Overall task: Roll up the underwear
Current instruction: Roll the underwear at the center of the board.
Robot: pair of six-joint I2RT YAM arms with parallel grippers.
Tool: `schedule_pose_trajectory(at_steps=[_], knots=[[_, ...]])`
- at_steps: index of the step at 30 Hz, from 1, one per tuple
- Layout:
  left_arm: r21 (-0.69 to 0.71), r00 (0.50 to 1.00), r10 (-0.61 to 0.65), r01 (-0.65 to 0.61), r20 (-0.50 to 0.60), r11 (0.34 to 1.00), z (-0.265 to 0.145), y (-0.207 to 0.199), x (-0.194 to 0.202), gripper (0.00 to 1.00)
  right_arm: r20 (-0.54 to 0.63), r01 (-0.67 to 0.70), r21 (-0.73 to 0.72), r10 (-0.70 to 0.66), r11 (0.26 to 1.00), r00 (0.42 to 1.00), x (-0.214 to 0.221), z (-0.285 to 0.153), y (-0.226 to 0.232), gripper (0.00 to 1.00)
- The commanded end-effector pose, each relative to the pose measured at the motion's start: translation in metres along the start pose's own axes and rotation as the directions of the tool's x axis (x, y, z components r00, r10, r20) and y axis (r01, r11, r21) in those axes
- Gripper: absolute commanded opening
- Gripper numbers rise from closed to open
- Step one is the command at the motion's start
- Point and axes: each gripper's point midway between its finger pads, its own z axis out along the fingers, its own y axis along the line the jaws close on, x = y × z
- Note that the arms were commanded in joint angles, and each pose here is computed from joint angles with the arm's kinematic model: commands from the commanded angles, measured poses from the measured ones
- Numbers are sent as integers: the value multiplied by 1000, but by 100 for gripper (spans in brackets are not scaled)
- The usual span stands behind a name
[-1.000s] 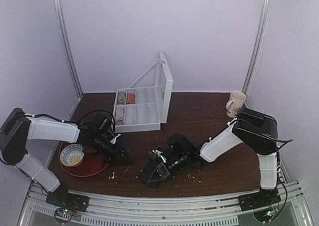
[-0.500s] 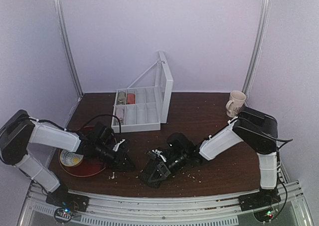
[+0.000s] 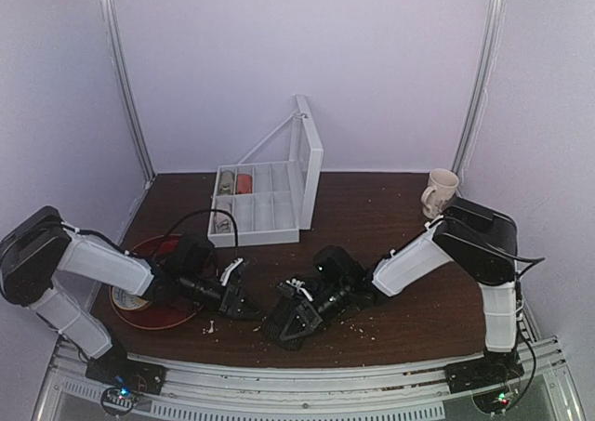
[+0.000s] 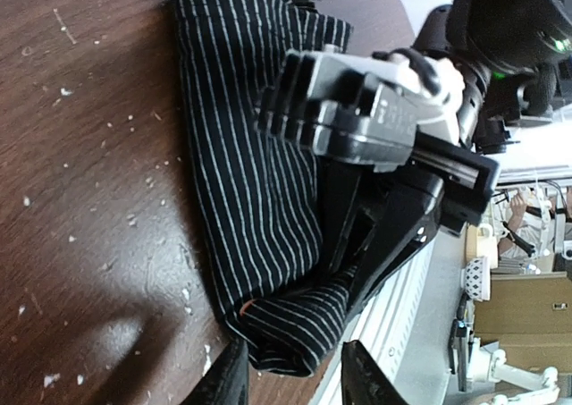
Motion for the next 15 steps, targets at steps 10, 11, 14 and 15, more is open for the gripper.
schedule_pose_trajectory(at_steps=[10,11,14,15], knots=[[171,990,144,-143,6,975,19,-15,13,49,-63,-245,157,257,957,964,46,-1,-62,0],[178,989,146,-145,5,973,20,-17,13,49,-64,-246,158,259,956,964,46,-1,-62,0],[186,989,146,-144,2,972,21,-19,16,49,-60,-252,155,263,955,963,44,-1,-62,0],[188,989,148,-147,5,971,20,-19,16,49,-60,-252,155,263,955,963,44,0,-62,0]])
